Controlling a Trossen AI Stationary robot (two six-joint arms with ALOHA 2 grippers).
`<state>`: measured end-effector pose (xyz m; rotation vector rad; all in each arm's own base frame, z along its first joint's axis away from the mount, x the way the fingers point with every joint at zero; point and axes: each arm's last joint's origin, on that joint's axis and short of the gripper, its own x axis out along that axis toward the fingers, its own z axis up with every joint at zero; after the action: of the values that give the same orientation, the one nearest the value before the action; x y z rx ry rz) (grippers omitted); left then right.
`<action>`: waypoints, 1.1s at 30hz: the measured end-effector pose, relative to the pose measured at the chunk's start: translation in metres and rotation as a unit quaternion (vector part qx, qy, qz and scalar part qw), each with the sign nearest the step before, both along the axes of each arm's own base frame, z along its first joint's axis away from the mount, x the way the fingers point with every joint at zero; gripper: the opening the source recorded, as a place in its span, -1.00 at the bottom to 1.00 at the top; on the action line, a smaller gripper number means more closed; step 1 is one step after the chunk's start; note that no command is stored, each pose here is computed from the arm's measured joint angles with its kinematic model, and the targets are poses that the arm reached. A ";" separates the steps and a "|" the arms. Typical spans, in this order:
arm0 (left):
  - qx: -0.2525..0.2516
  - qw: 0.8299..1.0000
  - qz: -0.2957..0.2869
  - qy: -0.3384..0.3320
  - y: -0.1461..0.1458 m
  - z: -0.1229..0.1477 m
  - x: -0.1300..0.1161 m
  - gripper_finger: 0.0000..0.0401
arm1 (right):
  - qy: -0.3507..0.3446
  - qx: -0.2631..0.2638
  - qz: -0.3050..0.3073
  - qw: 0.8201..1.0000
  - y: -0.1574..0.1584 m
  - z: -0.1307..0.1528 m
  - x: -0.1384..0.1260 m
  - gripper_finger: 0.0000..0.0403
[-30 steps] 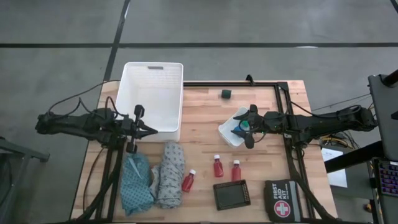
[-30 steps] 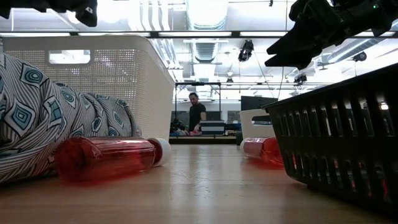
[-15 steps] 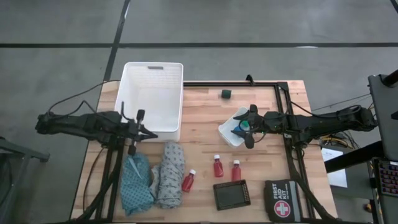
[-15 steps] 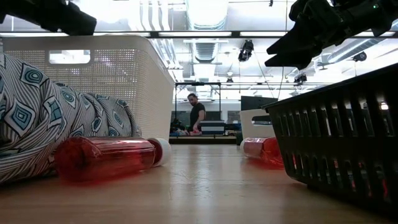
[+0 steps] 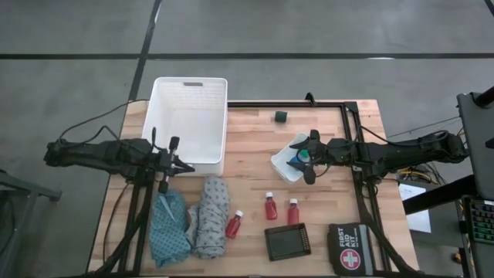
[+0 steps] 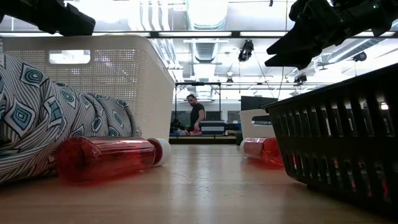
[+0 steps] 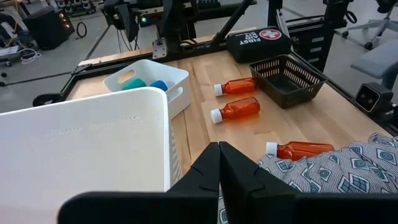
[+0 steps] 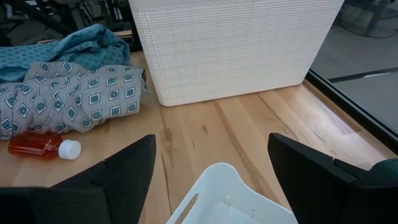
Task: Pick & place medical supplies in basket/bin
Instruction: Put the dark green bandage into the small white bin
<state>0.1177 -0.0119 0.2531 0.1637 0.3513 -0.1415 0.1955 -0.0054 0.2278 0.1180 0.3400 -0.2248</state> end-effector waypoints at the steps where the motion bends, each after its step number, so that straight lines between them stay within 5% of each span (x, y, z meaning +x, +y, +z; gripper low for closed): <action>1: 0.000 1.000 0.000 0.000 0.000 0.000 0.000 -0.97 | 0.000 0.000 0.000 1.000 0.000 0.000 0.000 0.50; 23: 0.000 1.000 0.000 -0.001 0.000 0.000 0.000 -0.97 | -0.017 -0.006 -0.008 1.000 -0.001 0.003 0.001 0.52; 26: 0.000 1.000 0.000 -0.001 0.000 0.000 0.000 -0.97 | -0.018 -0.026 -0.062 0.998 -0.005 0.004 0.000 0.51; 30: 0.000 1.000 0.000 -0.001 0.000 0.000 0.000 -0.97 | 0.005 0.027 -0.171 0.985 -0.026 0.017 -0.001 0.50; 33: 0.000 1.000 0.000 -0.001 0.000 0.000 0.000 -0.97 | 0.032 0.041 -0.172 0.984 -0.044 0.031 0.002 0.51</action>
<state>0.1180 -0.0119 0.2529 0.1633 0.3502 -0.1406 0.1978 -0.0499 0.2585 0.2513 0.3916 -0.5583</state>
